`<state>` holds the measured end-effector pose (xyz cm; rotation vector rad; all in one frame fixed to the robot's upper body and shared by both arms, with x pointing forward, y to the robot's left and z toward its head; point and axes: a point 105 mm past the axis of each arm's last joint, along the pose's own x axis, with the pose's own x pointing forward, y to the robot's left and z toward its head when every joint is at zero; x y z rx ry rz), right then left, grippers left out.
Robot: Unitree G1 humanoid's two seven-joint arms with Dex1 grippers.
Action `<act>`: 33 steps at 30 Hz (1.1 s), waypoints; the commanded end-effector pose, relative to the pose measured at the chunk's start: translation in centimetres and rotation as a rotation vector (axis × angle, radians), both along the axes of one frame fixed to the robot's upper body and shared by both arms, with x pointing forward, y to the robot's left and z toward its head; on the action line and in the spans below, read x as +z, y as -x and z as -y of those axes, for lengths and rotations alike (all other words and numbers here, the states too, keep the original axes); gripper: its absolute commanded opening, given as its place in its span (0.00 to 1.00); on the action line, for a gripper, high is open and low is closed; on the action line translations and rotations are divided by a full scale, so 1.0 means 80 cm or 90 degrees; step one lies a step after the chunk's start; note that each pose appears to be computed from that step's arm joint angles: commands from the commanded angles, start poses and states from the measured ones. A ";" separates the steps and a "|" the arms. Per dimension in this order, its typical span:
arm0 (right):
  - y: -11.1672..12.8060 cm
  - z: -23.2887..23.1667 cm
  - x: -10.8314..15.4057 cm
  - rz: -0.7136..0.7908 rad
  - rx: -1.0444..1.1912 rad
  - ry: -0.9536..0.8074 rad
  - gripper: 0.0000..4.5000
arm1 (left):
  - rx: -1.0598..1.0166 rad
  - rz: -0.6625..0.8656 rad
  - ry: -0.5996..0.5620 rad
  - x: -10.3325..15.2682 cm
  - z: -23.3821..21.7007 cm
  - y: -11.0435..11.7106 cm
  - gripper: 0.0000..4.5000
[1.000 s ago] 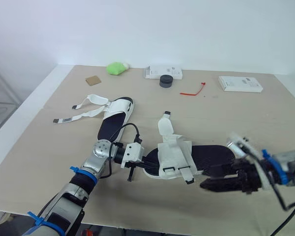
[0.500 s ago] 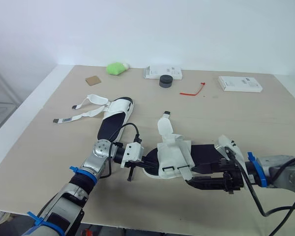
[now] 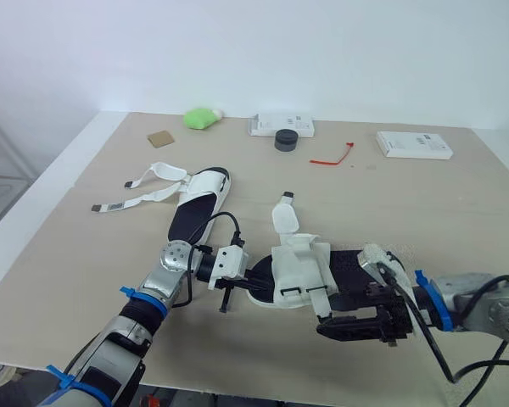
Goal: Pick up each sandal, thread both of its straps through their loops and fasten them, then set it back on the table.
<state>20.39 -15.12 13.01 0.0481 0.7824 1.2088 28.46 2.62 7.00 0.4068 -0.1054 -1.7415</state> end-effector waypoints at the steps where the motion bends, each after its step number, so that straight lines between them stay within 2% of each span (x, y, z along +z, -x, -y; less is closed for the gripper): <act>1: -0.004 -0.004 -0.002 0.008 -0.002 0.007 0.79 | 0.015 -0.149 -0.189 -0.098 -0.035 0.031 0.00; 2: -0.006 -0.004 -0.002 0.008 -0.005 0.004 0.68 | 0.016 -0.149 -0.190 -0.099 -0.035 0.031 0.00; 4: -0.007 -0.004 0.000 0.004 -0.007 -0.006 0.56 | 0.017 -0.149 -0.190 -0.100 -0.035 0.031 0.00; 5: -0.006 -0.004 0.003 0.002 -0.004 -0.014 0.43 | 0.017 -0.149 -0.190 -0.100 -0.035 0.031 0.00; 8: -0.001 -0.003 0.009 -0.002 0.007 -0.023 0.19 | 0.019 -0.150 -0.191 -0.100 -0.036 0.030 0.00; 9: 0.000 -0.003 0.009 -0.003 0.009 -0.024 0.05 | 0.020 -0.150 -0.191 -0.100 -0.036 0.030 0.00; 10: 0.003 -0.004 0.012 -0.005 0.018 -0.030 0.01 | 0.020 -0.150 -0.191 -0.100 -0.036 0.029 0.00; 13: 0.021 -0.010 0.034 -0.001 0.076 -0.070 0.00 | 0.021 -0.149 -0.191 -0.100 -0.036 0.029 0.00; 15: 0.030 -0.019 0.060 0.028 0.124 -0.107 0.00 | 0.022 -0.148 -0.190 -0.100 -0.036 0.029 0.00; 18: 0.038 -0.026 0.092 0.056 0.165 -0.154 0.00 | 0.022 -0.148 -0.190 -0.100 -0.036 0.029 0.00; 21: 0.036 -0.028 0.108 0.066 0.170 -0.181 0.00 | 0.021 -0.148 -0.189 -0.100 -0.036 0.029 0.00; 24: 0.015 -0.029 0.120 0.082 0.127 -0.219 0.00 | 0.021 -0.148 -0.189 -0.099 -0.035 0.029 0.00; 28: -0.061 -0.032 0.103 0.077 -0.049 -0.219 0.00 | 0.020 -0.148 -0.187 -0.099 -0.034 0.029 0.00; 29: -0.072 -0.034 0.100 0.075 -0.076 -0.217 0.00 | 0.020 -0.149 -0.187 -0.099 -0.034 0.030 0.00; 33: -0.084 -0.038 0.067 0.004 -0.119 -0.167 0.00 | 0.021 -0.148 -0.187 -0.099 -0.034 0.029 0.00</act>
